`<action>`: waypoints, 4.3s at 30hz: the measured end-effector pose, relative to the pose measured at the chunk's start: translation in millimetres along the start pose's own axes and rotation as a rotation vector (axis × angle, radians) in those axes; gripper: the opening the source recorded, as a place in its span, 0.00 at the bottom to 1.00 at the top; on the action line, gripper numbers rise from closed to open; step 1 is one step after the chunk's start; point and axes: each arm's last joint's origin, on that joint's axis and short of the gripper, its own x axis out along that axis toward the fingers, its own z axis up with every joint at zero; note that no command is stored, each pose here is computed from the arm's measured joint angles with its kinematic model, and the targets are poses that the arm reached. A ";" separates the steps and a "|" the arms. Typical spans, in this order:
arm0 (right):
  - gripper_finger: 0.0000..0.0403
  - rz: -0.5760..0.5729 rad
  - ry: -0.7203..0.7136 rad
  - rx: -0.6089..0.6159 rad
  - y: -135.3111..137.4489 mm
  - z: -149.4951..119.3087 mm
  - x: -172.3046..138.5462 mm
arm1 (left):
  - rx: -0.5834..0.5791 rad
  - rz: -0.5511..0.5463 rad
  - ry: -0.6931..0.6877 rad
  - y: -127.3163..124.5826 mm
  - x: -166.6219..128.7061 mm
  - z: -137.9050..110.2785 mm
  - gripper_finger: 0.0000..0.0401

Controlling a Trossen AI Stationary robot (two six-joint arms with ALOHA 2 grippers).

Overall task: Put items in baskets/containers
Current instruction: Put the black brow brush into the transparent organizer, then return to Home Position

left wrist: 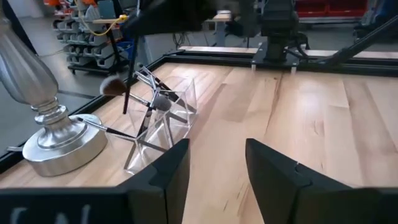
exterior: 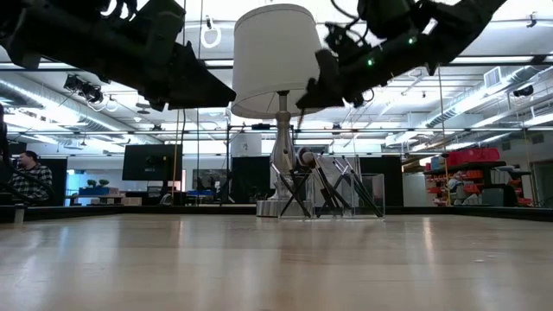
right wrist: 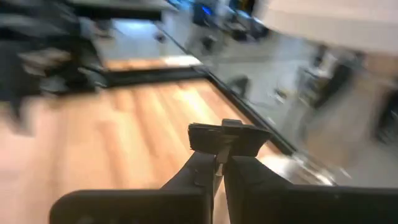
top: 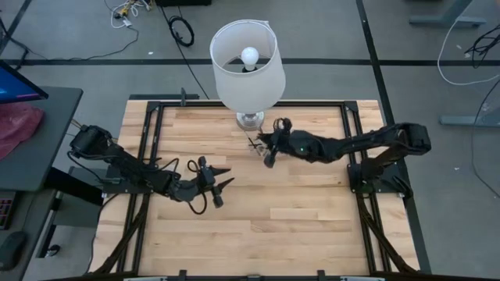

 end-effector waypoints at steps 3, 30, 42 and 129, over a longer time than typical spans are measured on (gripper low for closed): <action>0.03 -0.028 0.078 0.020 -13.8 -8.0 4.6 | -0.009 0.005 -0.005 1.5 1.7 1.0 0.39; 0.36 0.026 0.155 -0.005 -23.0 -20.3 12.7 | -0.017 0.009 0.014 12.9 13.7 1.7 0.39; 0.37 0.164 0.046 -0.017 -7.7 30.5 -62.9 | 0.029 0.148 -0.139 29.1 -33.1 50.6 0.37; 0.22 0.353 -0.324 0.093 -47.9 -109.8 -191.5 | -0.123 -0.127 -0.160 141.7 -83.2 -26.5 0.34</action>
